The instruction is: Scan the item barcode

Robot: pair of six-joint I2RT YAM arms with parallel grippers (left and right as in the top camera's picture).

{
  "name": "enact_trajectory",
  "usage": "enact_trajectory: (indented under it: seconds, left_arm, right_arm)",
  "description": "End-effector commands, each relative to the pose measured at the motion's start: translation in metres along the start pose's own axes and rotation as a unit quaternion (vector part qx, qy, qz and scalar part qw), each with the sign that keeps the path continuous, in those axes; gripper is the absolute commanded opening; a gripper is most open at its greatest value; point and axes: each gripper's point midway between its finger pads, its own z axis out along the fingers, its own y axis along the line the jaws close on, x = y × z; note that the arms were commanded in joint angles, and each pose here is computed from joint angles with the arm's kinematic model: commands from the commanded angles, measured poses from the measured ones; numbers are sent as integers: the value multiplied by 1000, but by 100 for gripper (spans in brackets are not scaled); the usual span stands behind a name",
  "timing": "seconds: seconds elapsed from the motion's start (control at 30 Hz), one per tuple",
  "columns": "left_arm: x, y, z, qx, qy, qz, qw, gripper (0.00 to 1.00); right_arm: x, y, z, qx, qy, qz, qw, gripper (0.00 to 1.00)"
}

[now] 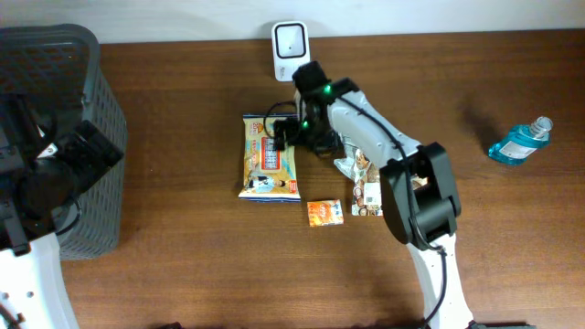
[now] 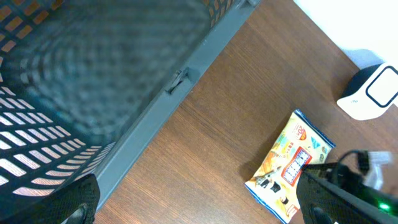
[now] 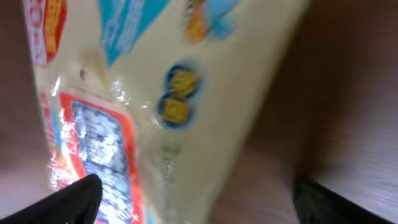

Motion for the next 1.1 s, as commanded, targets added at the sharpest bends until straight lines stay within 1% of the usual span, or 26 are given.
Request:
enact_trajectory:
  seconds: [0.0, 0.03, 0.07, 0.1, 0.13, 0.17, 0.2, 0.23, 0.33, 0.4, 0.47, 0.53, 0.63, 0.67, 0.73, 0.77, 0.8, 0.87, 1.07]
  left_arm:
    - [-1, 0, -4, 5, -5, -7, 1000, 99]
    - [-1, 0, -4, 5, -5, -7, 1000, 99]
    - [-1, 0, -4, 5, -5, -7, 1000, 99]
    - [-1, 0, -4, 5, -5, -7, 1000, 99]
    - [-1, 0, -4, 5, -5, -7, 1000, 99]
    - [-1, 0, -4, 5, -5, -7, 1000, 99]
    - [-1, 0, -4, 5, -5, -7, 1000, 99]
    - [-1, 0, -4, 5, -5, -7, 1000, 99]
    - [-1, 0, -4, 5, -5, -7, 1000, 99]
    - [-1, 0, -4, 5, -5, -7, 1000, 99]
    - [-1, 0, -4, 5, -5, -7, 1000, 99]
    - [-1, 0, -4, 5, -5, -7, 1000, 99]
    - [-1, 0, -4, 5, -5, -7, 1000, 99]
    - [-1, 0, -4, 5, -5, -7, 1000, 99]
    - [-1, 0, -4, 5, -5, -7, 1000, 99]
    - [-1, 0, -4, 5, -5, -7, 1000, 99]
    - [-1, 0, -4, 5, -5, -7, 1000, 99]
    - [-1, 0, -4, 5, -5, -7, 1000, 99]
    - [-1, 0, -4, 5, -5, -7, 1000, 99]
  right_arm:
    - [16, 31, 9, -98, 25, -15, 995, 89]
    - [16, 30, 11, -99, 23, -10, 995, 85]
    - [16, 28, 13, -96, 22, -3, 995, 79]
    - [15, 25, 16, -90, 19, 3, 996, 70]
    - [14, 19, 19, -77, 15, 15, 997, 56]
    - [13, 13, 20, -60, 11, 26, 998, 36]
    - [12, 9, 21, -50, 7, 29, 998, 13]
    - [11, 6, 22, -41, 3, 29, 999, 4]
    - [6, -5, 16, -12, -11, 46, 999, 4]
    - [-2, -12, -1, 15, -32, 49, 998, 4]
    - [-11, -24, -29, 65, -60, 47, 995, 4]
    - [-19, -39, -76, 153, -108, 34, 982, 4]
    - [-24, -53, -139, 273, -176, 26, 945, 4]
    - [-24, -56, -160, 313, -202, 22, 928, 4]
    - [-23, -63, -194, 400, -244, 12, 884, 4]
    - [-23, -64, -201, 422, -252, 8, 871, 4]
    - [-22, -66, -208, 460, -262, 0, 848, 4]
    - [-21, -67, -205, 489, -260, -11, 833, 4]
    - [-15, -67, -149, 506, -215, -42, 834, 4]
